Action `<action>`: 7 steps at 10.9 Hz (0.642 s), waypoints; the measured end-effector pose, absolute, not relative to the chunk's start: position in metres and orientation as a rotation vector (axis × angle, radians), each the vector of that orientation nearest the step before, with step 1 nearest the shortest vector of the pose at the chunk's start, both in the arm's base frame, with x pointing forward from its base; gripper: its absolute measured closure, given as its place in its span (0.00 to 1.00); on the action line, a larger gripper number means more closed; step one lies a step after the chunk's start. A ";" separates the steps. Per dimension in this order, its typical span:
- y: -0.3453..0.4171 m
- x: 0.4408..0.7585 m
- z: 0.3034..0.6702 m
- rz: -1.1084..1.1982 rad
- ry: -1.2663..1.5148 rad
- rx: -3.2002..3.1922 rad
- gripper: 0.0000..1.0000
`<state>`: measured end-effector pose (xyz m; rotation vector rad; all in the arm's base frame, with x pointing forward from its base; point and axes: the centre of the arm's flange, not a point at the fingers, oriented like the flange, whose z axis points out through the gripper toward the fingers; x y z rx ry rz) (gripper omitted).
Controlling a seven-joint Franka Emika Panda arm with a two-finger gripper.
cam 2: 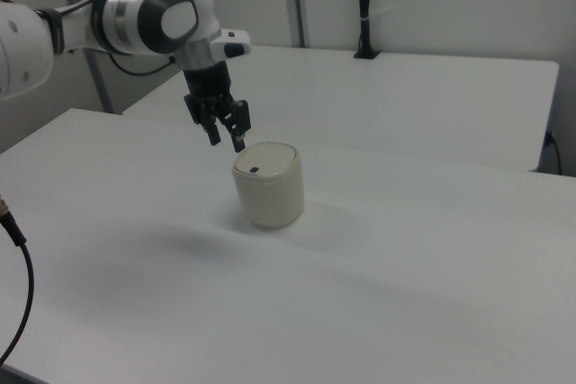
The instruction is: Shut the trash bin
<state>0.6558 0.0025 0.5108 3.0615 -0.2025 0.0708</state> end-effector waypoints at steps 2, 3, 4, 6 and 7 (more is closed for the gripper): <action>0.002 0.643 0.528 0.034 -0.211 3.065 0.09; 0.005 0.636 0.536 0.007 -0.208 3.066 0.00; 0.008 0.630 0.544 0.001 -0.203 3.068 0.00; 0.009 0.622 0.560 0.026 -0.201 3.074 0.00; 0.007 0.619 0.566 0.039 -0.205 3.075 0.00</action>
